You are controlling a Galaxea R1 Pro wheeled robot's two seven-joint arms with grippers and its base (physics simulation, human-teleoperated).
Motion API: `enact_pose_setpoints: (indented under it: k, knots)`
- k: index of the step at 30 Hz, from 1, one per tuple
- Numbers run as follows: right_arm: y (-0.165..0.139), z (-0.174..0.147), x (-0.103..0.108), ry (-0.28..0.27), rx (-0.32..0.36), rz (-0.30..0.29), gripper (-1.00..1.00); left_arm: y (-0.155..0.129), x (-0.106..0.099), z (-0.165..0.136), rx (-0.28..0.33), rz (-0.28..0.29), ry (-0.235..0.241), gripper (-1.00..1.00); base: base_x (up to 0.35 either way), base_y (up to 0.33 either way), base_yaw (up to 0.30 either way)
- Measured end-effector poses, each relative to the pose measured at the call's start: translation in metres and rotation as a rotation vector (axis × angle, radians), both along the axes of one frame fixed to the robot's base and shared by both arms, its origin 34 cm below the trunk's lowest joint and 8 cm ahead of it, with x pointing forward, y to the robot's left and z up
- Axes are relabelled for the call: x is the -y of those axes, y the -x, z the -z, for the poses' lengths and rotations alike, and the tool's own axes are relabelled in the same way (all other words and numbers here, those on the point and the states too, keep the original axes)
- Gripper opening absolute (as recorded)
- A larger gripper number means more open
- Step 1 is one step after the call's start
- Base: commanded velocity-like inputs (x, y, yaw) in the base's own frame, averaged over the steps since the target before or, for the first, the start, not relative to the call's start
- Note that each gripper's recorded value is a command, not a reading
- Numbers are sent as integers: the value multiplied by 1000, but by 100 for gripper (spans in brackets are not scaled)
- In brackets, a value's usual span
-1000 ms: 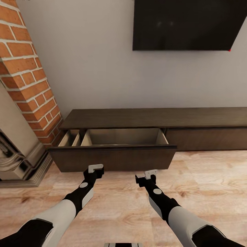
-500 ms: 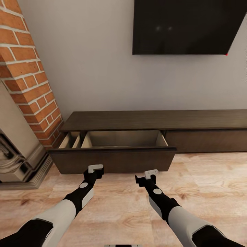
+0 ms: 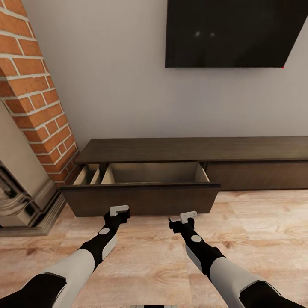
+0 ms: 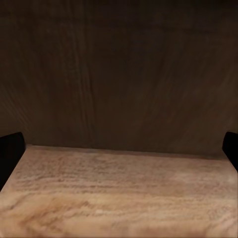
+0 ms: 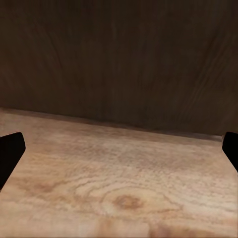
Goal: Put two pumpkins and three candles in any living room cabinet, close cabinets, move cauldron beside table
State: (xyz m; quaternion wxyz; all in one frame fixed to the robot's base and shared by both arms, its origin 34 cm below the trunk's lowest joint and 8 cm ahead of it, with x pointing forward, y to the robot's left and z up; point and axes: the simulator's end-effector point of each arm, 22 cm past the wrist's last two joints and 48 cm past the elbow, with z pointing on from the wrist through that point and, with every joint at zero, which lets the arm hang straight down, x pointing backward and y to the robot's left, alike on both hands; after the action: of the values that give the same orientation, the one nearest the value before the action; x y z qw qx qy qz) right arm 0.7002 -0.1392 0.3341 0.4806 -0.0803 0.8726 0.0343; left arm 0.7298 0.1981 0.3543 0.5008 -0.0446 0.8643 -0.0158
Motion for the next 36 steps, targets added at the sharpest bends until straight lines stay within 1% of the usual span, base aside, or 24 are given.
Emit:
enact_pose_setpoints:
  k: [14, 36]
  knots:
    - [9, 34, 0, -1, -52, 0, 100, 9, 0, 36, -53, 0, 0, 100, 0, 0, 0]
    - [5, 19, 0, 0, -29, 0, 100, 5, -1, 21, -31, -4, -1, 100, 0, 0, 0]
